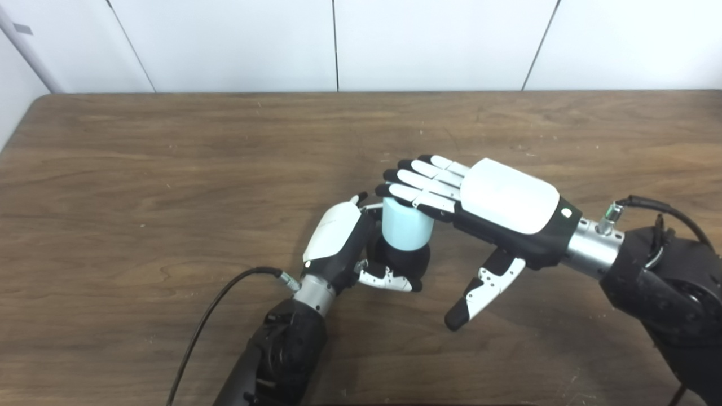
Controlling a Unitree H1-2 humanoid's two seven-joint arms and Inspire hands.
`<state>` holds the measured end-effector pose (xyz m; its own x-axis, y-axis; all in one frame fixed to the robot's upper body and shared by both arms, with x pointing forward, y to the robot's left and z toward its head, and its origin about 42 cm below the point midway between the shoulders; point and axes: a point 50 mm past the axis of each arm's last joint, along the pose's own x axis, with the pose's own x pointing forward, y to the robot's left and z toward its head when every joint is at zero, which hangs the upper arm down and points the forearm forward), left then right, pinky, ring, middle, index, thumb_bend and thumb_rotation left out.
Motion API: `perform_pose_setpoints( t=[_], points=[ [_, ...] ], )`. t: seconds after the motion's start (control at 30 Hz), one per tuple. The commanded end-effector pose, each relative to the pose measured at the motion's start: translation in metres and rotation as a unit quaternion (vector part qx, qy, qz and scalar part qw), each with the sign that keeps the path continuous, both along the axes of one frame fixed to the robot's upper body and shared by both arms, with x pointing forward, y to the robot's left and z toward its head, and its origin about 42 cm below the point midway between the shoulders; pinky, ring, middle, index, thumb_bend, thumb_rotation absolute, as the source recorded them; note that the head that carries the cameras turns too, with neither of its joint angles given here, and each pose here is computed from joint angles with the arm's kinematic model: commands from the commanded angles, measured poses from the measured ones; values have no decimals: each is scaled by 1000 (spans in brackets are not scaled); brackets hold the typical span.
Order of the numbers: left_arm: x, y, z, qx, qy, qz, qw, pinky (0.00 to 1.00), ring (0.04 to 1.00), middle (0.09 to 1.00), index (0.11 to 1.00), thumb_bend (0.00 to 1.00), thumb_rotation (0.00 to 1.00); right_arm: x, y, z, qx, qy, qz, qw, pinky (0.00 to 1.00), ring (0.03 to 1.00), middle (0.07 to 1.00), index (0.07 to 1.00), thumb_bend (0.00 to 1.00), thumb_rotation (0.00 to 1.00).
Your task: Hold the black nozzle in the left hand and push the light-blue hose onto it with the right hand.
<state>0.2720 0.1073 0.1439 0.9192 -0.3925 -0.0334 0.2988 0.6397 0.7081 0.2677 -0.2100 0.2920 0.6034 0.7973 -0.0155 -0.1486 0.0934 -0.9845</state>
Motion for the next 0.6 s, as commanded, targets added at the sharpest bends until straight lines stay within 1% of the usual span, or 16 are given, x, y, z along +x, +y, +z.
perform_pose_setpoints(
  t=[0.0,0.2,0.4,0.57],
  points=[
    [-4,11,-29,42,68,13,997,1000,733,483,501,521,0,4,-3,17,5,-34,-1,999,1000,1000,985,967,705,1000],
    [-6,13,-28,41,70,12,997,1000,733,485,499,522,0,5,-1,23,31,-41,-3,999,1000,1000,987,966,702,1000],
    [-8,14,-30,46,74,16,996,1000,733,486,498,522,0,6,-1,24,58,-47,-1,997,1000,1000,989,966,677,1000],
    [-9,13,-28,46,74,14,996,1000,734,487,498,522,0,9,-5,28,69,-49,-8,996,1000,1000,989,966,661,1000]
  ],
)
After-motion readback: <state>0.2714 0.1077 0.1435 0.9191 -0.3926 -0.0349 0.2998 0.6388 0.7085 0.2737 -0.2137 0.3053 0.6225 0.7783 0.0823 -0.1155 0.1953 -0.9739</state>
